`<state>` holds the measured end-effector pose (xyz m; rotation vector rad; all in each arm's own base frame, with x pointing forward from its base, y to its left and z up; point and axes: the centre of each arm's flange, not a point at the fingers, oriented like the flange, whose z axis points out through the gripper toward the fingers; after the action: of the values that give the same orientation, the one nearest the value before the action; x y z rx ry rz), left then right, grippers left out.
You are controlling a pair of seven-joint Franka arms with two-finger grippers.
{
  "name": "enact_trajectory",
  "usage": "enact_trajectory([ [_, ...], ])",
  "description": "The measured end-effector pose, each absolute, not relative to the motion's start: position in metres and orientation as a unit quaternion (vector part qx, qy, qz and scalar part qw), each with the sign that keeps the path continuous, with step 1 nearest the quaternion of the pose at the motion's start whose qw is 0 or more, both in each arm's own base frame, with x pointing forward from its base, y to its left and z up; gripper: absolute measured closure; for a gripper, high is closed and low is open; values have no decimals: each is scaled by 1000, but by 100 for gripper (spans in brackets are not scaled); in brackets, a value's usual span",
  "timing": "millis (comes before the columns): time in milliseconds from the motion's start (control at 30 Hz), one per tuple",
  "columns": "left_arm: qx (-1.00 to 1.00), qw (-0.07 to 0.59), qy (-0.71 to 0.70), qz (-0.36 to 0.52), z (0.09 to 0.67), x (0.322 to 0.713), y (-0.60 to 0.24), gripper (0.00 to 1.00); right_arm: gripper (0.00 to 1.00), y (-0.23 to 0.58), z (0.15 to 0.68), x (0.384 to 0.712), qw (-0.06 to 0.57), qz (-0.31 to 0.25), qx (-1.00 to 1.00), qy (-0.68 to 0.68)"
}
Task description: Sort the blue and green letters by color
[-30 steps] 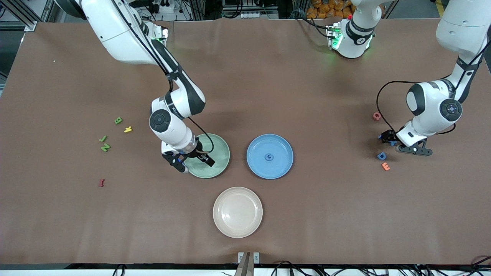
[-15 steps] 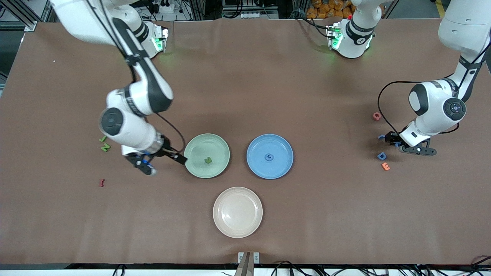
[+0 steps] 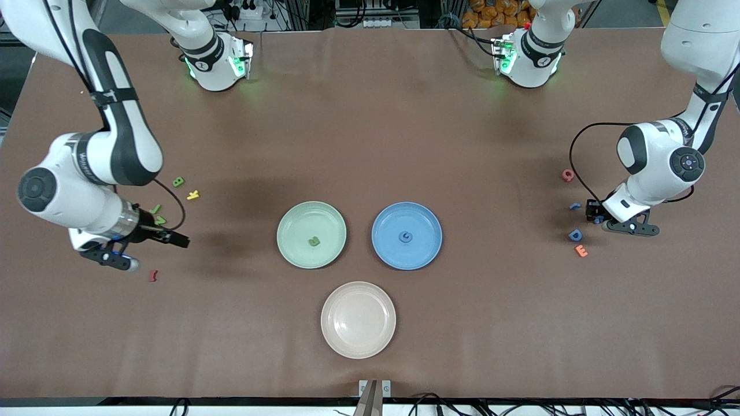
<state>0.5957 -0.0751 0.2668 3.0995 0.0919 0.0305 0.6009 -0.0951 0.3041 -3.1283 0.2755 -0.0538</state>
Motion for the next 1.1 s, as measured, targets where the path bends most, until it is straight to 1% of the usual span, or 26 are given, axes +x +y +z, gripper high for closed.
enact_trajectory([
  [67,999,23,44,10,267,595,-100,57,68,-98,298,597,-2,-26,-996,82],
  [133,998,26,62,10,267,594,-127,57,67,-105,291,593,-6,-31,-997,77],
  [267,995,32,95,10,266,590,-180,57,65,-120,281,585,-11,-33,-997,72],
  [434,991,40,131,10,264,587,-233,57,64,-129,275,583,-14,-37,-997,73],
  [734,982,51,183,3,254,574,-306,57,64,-129,249,582,-20,-47,-996,71],
  [934,978,52,203,-8,237,562,-349,57,63,-129,219,573,-27,-61,-995,71],
  [1101,974,52,222,-8,226,563,-371,57,63,-128,200,564,-30,-64,-995,70],
])
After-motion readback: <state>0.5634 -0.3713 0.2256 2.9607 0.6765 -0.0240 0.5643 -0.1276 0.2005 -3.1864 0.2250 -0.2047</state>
